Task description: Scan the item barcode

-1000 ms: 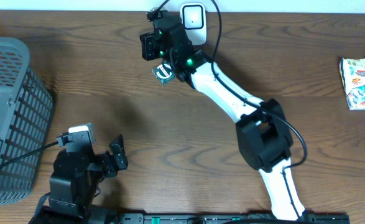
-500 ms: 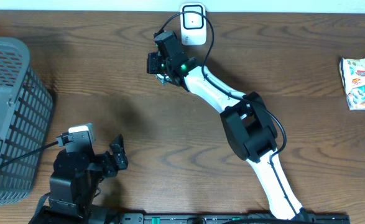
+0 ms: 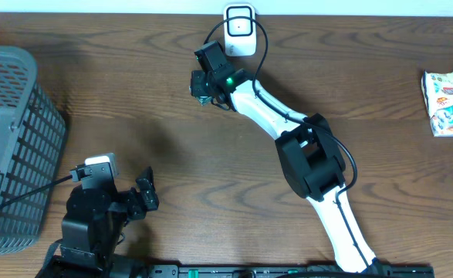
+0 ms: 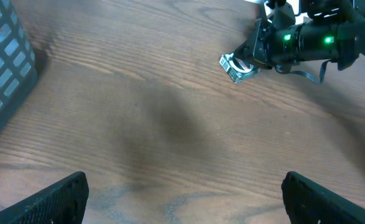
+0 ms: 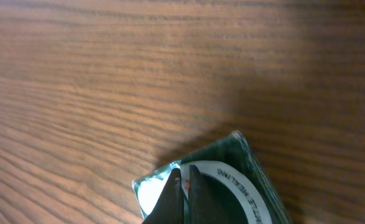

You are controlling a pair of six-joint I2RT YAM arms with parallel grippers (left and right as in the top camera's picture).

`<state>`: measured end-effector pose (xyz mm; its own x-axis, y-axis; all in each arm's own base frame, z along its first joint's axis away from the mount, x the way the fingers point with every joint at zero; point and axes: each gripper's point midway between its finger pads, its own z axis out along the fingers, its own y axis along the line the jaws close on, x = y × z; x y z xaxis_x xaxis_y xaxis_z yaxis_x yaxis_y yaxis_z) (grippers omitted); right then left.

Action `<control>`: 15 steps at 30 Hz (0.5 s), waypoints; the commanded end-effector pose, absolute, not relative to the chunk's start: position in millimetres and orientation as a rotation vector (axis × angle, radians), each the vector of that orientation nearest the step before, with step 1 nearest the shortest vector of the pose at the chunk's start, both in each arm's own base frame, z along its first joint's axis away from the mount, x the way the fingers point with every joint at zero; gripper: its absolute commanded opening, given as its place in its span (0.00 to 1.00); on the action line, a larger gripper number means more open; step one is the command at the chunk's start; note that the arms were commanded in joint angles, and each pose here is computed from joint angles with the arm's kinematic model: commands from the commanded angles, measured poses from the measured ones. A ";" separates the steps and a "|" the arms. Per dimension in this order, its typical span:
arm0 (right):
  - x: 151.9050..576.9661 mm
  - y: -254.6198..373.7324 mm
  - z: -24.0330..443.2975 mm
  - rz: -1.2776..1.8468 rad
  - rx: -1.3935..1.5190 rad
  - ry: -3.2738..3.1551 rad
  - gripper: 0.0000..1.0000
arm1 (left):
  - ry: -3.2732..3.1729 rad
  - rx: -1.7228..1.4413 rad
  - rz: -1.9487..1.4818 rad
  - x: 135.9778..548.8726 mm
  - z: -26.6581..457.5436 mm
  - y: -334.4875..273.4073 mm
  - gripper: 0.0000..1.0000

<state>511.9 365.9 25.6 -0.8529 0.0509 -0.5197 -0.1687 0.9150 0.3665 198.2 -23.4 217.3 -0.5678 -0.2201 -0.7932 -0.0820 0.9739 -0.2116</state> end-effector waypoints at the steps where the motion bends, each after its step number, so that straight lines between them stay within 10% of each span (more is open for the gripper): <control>1: 506.3 346.1 13.1 0.438 -0.145 2.592 0.01 | 2.168 -0.224 -0.176 198.5 217.9 -21.1 0.98; 15: 474.7 296.2 43.9 0.031 -0.298 2.659 0.01 | 2.168 -0.224 -0.176 198.5 217.9 -21.1 0.98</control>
